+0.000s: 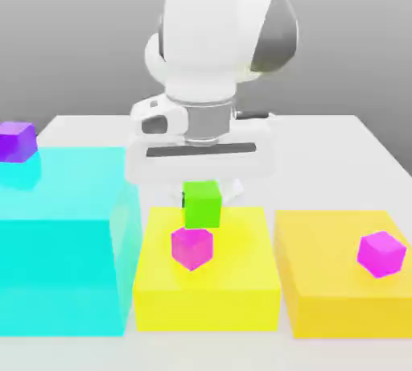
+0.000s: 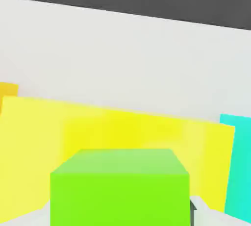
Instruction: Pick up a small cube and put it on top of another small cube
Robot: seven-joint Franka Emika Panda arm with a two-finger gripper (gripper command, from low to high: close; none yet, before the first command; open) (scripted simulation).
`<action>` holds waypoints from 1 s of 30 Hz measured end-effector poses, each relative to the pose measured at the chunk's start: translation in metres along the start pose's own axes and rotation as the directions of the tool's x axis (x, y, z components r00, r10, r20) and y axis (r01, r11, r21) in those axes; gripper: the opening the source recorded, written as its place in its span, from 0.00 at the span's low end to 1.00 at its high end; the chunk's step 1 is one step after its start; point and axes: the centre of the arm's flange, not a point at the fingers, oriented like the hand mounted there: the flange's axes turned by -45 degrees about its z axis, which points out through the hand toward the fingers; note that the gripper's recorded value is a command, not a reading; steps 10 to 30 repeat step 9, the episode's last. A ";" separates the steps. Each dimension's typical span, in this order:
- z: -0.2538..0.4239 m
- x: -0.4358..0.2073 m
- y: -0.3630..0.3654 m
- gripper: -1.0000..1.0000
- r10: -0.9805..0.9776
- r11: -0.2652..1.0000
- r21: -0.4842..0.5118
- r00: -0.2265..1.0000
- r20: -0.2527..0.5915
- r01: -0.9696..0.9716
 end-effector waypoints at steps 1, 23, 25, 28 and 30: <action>0.005 -0.003 0.001 0.00 0.006 1.000 0.002 1.000 0.000 -0.006; 0.057 -0.007 0.003 1.00 0.012 1.000 0.001 1.000 0.000 -0.012; 0.057 -0.007 0.003 1.00 0.012 1.000 0.001 1.000 0.000 -0.012; 0.057 -0.007 0.003 1.00 0.012 1.000 0.001 1.000 0.000 -0.012; 0.057 -0.007 0.003 1.00 0.012 1.000 0.001 1.000 0.000 -0.012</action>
